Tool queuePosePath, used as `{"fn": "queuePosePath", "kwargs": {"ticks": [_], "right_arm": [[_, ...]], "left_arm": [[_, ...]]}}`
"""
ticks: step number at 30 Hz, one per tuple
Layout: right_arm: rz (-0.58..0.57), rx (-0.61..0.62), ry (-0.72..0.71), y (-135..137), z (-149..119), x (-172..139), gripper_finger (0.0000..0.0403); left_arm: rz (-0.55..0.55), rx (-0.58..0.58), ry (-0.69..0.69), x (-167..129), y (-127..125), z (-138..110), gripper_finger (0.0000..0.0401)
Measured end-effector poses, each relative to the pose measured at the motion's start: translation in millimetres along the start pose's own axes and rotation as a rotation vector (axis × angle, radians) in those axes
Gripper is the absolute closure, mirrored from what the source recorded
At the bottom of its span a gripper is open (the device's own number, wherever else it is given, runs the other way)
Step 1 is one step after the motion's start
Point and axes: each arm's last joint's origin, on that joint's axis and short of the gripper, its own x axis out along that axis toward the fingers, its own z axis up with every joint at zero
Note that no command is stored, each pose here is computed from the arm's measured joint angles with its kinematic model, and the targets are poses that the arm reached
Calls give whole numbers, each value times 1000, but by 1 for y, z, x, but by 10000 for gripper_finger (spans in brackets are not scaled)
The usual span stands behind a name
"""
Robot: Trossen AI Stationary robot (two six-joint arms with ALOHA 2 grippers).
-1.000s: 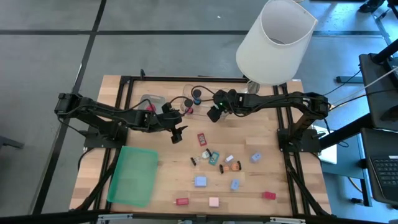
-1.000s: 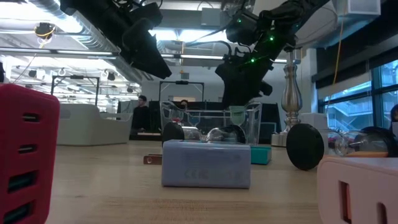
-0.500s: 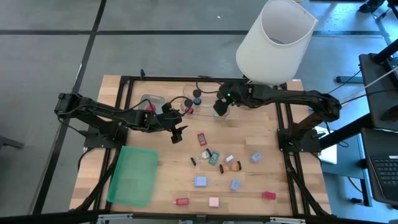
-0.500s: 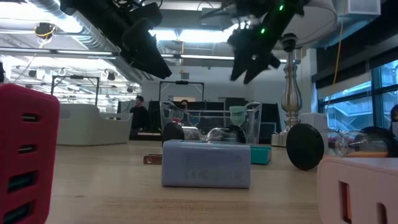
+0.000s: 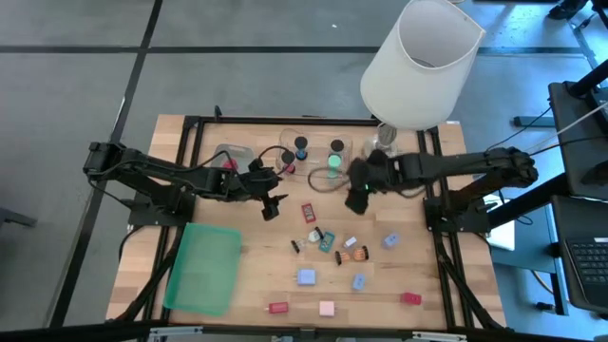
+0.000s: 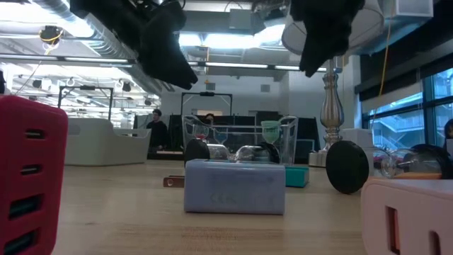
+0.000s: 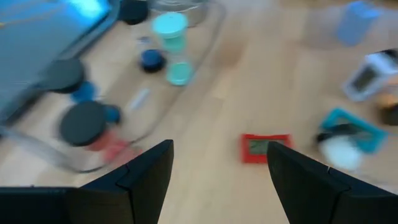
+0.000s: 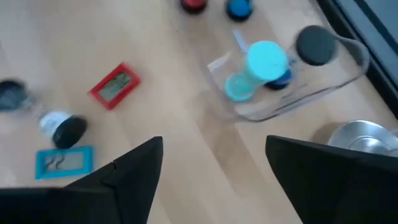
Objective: Pick & Place Office items
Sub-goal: Put the white hourglass into the transparent bin
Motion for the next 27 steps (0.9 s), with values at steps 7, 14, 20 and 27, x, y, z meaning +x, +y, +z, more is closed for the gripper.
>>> {"fn": "queuePosePath", "kwargs": {"ticks": [7, 14, 20, 27], "right_arm": [[-13, -73, -67, 28, -15, -14, 120], [-13, -98, -113, 44, -25, -23, 120], [-45, -33, -169, 51, -31, -28, 120], [-49, -32, -200, 57, -36, -33, 120]], "left_arm": [[-258, -30, 6, 14, -31, -6, 146], [-375, 43, -55, 34, -71, -21, 146], [-432, 15, -179, 49, -88, -23, 146], [-519, 125, -114, 41, -121, -50, 146]]}}
